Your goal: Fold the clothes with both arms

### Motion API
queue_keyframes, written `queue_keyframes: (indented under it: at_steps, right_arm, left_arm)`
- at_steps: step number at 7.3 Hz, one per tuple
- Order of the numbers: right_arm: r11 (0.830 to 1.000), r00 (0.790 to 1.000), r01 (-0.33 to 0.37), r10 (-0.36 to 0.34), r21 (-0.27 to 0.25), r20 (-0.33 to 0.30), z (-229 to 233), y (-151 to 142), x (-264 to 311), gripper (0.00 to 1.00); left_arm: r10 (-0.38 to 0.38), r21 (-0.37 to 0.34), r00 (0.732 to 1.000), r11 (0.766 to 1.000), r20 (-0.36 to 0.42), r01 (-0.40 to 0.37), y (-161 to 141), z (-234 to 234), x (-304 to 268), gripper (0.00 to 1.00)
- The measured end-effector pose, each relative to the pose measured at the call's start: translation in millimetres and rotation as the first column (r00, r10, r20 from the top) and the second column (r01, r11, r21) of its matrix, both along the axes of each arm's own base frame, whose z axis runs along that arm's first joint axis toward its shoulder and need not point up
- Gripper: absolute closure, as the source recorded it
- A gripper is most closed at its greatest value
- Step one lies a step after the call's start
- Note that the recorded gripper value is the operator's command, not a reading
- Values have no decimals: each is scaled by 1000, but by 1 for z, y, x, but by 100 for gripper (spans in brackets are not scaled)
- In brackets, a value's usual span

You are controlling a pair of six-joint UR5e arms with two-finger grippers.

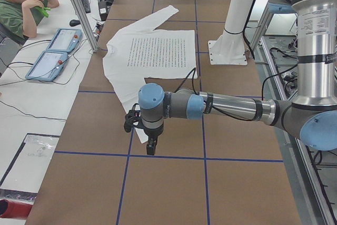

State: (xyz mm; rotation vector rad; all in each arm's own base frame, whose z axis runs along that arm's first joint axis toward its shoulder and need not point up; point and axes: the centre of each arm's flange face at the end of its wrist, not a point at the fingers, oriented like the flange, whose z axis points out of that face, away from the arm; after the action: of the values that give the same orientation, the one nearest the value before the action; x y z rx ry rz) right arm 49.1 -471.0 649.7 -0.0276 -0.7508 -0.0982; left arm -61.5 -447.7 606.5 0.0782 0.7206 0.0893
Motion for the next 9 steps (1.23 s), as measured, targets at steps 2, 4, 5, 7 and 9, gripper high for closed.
queue_keyframes:
  at_steps: [2, 4, 5, 7, 9]
  right_arm:
    - [1000, 1000, -2, 2, 16, 8, -5, -3, 0, 0]
    - [1000, 1000, -2, 2, 31, 20, -8, -5, -1, 0]
    - [999, 1000, -3, 2, 39, 25, -9, -5, -2, 0]
    - [998, 998, -34, 31, 60, 52, -26, -15, -7, 0]
    - [998, 995, -37, 31, 60, 99, -40, -28, -43, 0]
  left_arm:
    - [1, 8, 1000, 1000, 0, -1, 0, -4, 0, 0]
    - [3, 48, 1000, 999, -3, -3, -1, -21, 0, 0]
    - [7, 82, 1000, 997, -8, -6, -2, -37, 0, 0]
    - [11, 152, 1000, 988, -23, -7, -10, -55, 3, 0]
    - [25, 214, 998, 977, -63, -11, -18, -62, 6, 0]
